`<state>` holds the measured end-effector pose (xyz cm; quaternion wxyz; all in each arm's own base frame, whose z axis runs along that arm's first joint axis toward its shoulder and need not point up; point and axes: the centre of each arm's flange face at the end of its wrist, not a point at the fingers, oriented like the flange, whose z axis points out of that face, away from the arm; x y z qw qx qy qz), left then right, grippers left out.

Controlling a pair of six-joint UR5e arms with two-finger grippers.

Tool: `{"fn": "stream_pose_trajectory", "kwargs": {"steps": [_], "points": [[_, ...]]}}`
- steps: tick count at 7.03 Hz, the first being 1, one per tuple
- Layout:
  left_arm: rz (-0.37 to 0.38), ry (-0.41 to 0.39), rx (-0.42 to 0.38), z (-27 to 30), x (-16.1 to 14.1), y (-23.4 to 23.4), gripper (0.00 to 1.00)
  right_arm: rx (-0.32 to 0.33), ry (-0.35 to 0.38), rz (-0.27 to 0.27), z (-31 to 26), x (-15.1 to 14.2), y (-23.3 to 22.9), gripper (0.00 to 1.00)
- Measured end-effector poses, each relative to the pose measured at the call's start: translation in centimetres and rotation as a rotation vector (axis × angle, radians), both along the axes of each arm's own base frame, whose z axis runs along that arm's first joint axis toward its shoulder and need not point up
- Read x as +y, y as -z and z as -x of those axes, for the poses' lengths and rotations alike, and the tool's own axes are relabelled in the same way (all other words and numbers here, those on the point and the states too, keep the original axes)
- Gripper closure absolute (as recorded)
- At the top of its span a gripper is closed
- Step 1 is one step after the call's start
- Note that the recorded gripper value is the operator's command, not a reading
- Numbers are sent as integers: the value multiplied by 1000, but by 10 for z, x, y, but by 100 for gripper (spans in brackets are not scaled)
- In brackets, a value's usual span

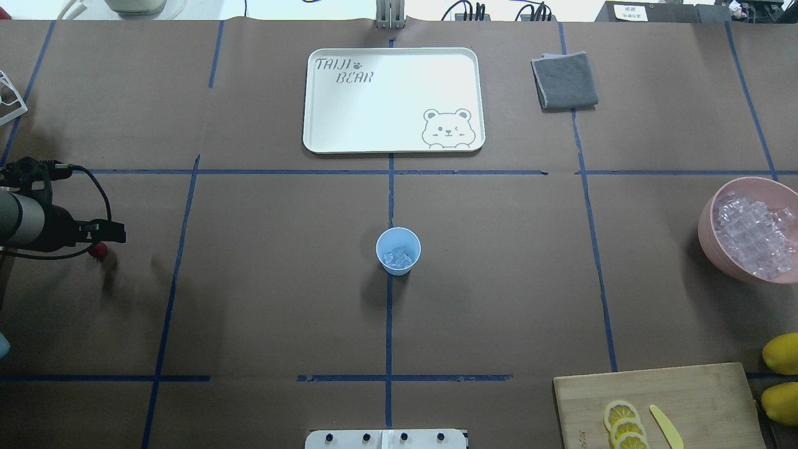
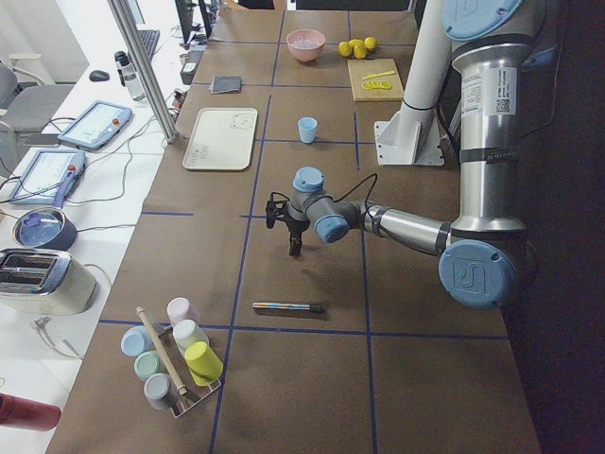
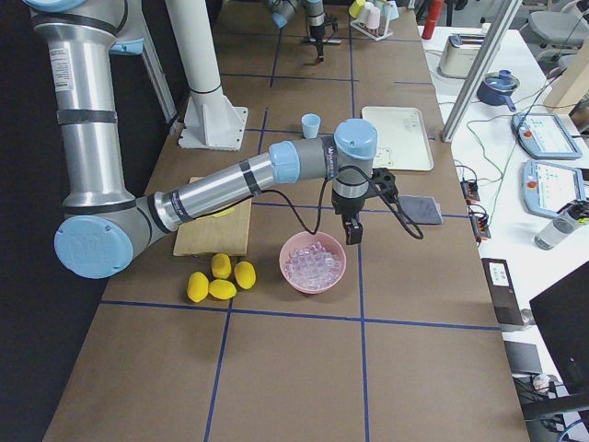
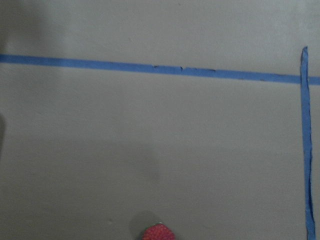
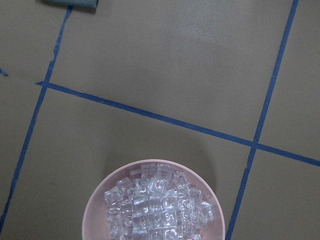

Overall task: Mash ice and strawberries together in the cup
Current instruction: 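Lower the left gripper onto the red strawberry and grasp it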

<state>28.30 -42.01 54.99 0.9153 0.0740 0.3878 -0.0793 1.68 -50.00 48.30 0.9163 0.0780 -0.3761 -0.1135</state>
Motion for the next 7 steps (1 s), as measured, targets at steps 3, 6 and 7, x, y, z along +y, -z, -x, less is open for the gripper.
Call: {"fn": "stream_pose_trajectory", "kwargs": {"steps": [3, 6, 7], "points": [[17, 0, -9, -3, 2, -12, 2, 1, -5, 8, -3, 3, -4, 1], [27, 0, -16, -1, 4, -18, 3, 1, -6, 8, -3, 2, -3, 1], [29, 0, -18, -1, 4, -20, 9, 1, -6, 7, -3, 2, -3, 1]]}}
